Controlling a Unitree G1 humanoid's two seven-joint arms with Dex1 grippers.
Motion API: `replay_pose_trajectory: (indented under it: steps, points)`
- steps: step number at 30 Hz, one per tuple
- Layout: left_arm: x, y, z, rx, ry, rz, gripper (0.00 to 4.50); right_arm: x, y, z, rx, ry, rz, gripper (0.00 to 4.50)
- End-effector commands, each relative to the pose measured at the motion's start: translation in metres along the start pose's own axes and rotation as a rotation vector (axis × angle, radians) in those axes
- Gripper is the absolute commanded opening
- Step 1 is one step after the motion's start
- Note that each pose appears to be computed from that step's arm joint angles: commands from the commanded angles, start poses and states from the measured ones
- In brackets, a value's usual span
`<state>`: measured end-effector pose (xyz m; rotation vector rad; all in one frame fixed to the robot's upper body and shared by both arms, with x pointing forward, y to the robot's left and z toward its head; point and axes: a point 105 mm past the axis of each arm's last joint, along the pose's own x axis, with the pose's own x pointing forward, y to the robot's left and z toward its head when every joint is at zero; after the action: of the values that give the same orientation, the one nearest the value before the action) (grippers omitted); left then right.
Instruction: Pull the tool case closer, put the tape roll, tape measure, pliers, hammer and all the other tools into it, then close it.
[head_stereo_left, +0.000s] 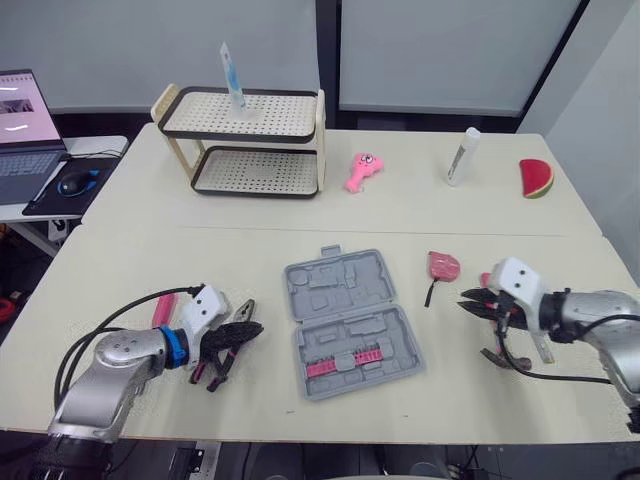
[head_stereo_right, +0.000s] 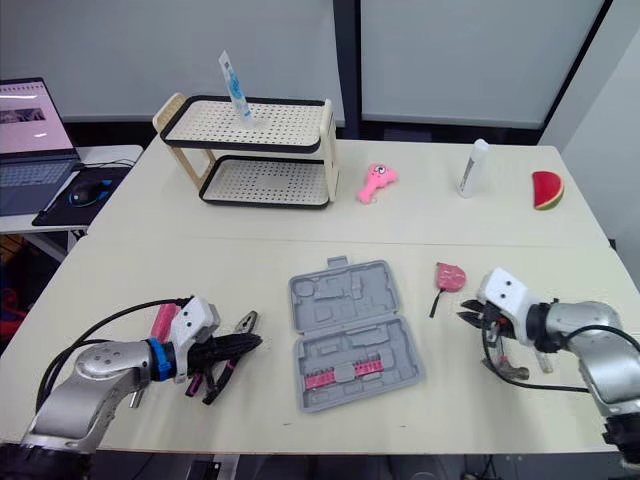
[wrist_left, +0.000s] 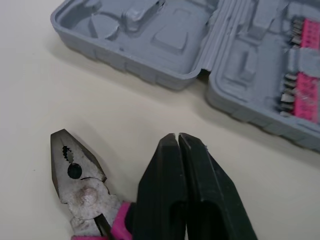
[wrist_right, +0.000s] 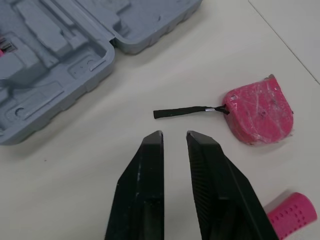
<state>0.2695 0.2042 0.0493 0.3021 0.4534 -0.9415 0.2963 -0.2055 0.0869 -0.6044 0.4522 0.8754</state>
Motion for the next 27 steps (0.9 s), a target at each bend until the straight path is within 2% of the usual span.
replay_pose_trajectory:
  steps: [1, 17, 27]
  points:
    - [0.013, -0.002, 0.001, 0.066, 0.003, -0.040, 0.00, 0.016, -0.002, 0.001, -0.049, 0.017, -0.005, 0.01]
    - [0.050, -0.009, -0.002, 0.135, -0.003, -0.100, 0.00, 0.070, -0.002, 0.015, -0.088, 0.018, 0.051, 0.01]
    - [0.062, -0.011, 0.007, 0.155, -0.037, -0.106, 0.00, 0.084, 0.013, 0.021, -0.085, 0.005, 0.122, 0.01]
